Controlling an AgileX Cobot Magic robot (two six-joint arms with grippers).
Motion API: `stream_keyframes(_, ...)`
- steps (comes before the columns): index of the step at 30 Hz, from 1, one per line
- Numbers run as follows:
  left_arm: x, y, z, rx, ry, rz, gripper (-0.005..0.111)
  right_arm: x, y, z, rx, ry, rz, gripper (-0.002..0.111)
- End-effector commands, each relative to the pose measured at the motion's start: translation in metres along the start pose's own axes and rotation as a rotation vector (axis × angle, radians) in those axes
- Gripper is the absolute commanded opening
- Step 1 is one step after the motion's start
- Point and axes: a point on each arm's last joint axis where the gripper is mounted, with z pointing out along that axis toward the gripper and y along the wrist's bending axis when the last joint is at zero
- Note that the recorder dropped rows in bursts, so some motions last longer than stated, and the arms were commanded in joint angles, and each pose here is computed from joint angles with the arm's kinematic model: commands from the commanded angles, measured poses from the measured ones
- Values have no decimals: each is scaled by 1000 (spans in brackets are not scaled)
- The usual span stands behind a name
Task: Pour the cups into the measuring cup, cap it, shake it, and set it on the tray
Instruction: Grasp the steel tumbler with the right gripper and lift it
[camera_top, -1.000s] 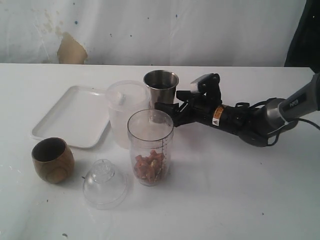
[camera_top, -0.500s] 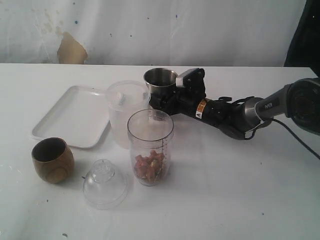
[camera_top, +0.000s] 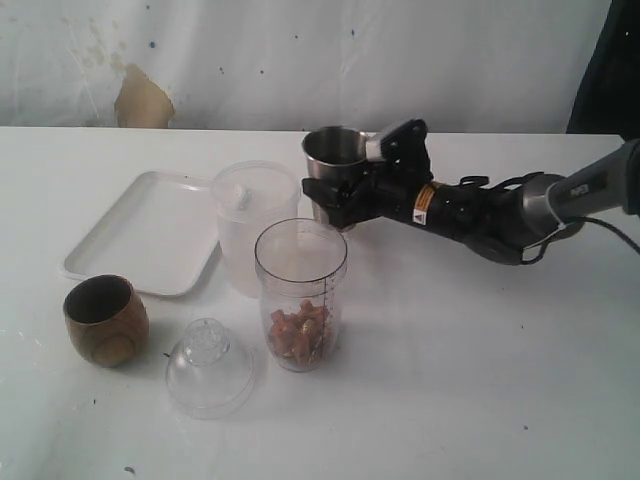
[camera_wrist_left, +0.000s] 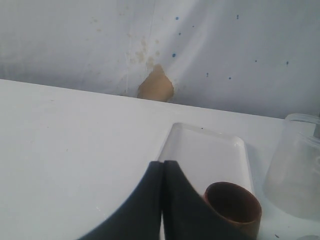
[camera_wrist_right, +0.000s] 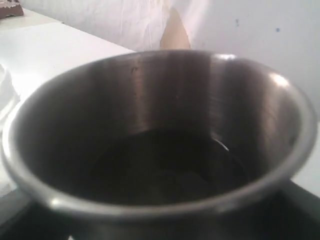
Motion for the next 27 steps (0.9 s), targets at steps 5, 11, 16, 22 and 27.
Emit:
stream_keyframes(5, 2, 0, 0, -2, 3, 4, 0, -53, 8, -47, 74, 3, -123, 0)
stream_keyframes(11, 2, 0, 0, -2, 3, 4, 0, -87, 23, -80, 171, 100, -183, 0)
stream_keyframes(16, 2, 0, 0, -2, 3, 4, 0, -108, 43, -108, 177, 133, -259, 0)
stream_keyframes(22, 2, 0, 0, -2, 3, 4, 0, -114, 65, -143, 216, 207, -310, 0)
stream_keyframes(27, 2, 0, 0, -2, 3, 4, 0, -116, 84, -159, 257, 294, -347, 0)
